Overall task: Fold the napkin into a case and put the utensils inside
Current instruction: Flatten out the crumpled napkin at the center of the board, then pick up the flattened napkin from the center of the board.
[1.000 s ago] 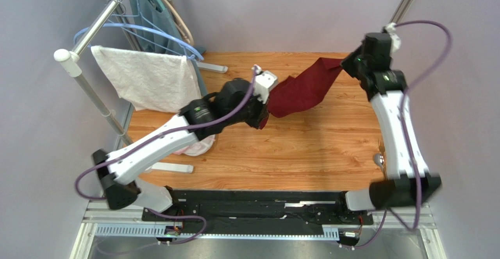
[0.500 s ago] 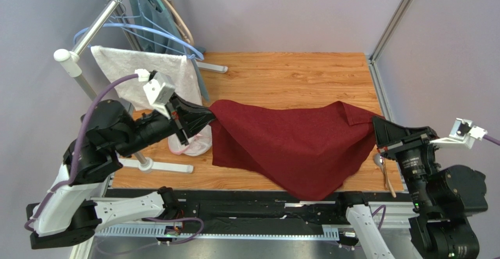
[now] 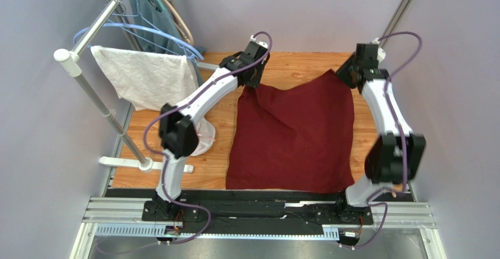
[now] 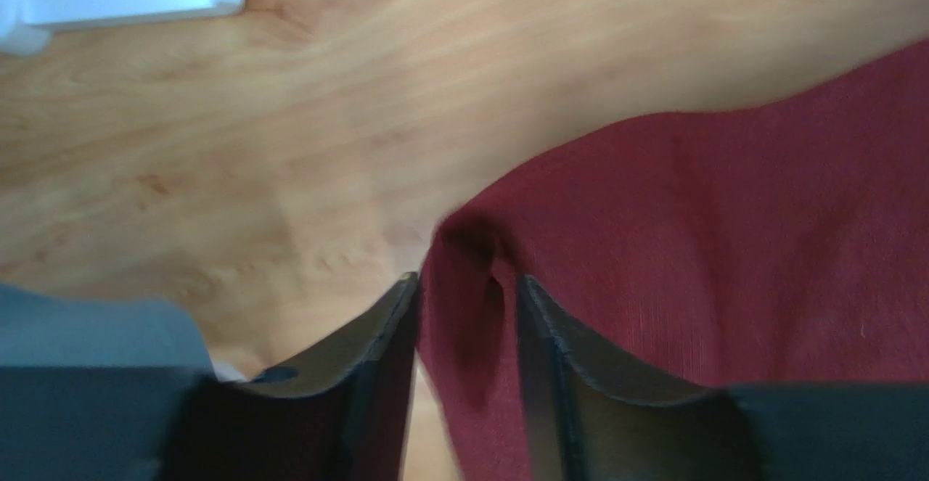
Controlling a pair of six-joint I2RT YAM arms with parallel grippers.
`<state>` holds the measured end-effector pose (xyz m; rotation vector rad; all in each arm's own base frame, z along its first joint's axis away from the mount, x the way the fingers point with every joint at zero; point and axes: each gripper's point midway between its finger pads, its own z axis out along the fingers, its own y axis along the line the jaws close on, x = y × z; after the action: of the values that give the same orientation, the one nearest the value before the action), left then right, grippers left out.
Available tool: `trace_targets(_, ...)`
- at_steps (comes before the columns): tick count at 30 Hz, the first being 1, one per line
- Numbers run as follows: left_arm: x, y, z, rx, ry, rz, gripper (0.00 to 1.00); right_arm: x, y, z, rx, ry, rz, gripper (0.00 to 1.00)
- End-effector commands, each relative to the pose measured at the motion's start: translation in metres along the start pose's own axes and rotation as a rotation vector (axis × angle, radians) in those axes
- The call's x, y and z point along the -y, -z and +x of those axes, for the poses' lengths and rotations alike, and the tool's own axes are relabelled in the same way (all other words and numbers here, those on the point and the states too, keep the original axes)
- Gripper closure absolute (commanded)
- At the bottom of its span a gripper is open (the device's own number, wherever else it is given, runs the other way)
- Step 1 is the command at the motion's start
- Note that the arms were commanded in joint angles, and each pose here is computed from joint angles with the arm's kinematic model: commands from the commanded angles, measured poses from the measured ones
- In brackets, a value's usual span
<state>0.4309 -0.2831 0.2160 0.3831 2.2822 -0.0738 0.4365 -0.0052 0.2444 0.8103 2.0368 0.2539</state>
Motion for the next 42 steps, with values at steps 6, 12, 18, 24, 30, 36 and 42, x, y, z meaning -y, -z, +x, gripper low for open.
trace_targets(6, -0.031, 0.006, -0.024, -0.024, -0.073, -0.158, 0.19, 0.001, -0.045, -0.001, -0.134, 0.22, 0.138, 0.2)
trace_targets(12, 0.033, 0.023, 0.044, -0.027, 0.034, 0.223, 0.28, 0.002, -0.026, 0.076, -0.213, 0.24, -0.028, 0.15)
trace_targets(18, 0.046, -0.038, 0.112, -0.186, 0.074, 0.193, 0.31, 0.028, -0.051, 0.142, -0.334, 0.22, -0.017, 0.16)
trace_targets(24, 0.046, -0.059, 0.125, -0.23, 0.104, 0.141, 0.33, 0.093, -0.054, 0.147, -0.285, 0.249, 0.259, 0.22)
trace_targets(30, 0.036, -0.028, 0.117, -0.135, 0.155, 0.101, 0.34, 0.154, -0.015, 0.138, -0.265, 0.143, 0.416, 0.32)
trace_targets(36, 0.042, 0.023, 0.109, -0.058, 0.163, 0.182, 0.51, 0.2, -0.002, 0.138, -0.267, 0.114, 0.518, 0.46)
trace_targets(42, 0.052, 0.063, 0.121, -0.053, 0.208, 0.31, 0.55, 0.202, -0.014, 0.147, -0.307, 0.098, 0.486, 0.5)
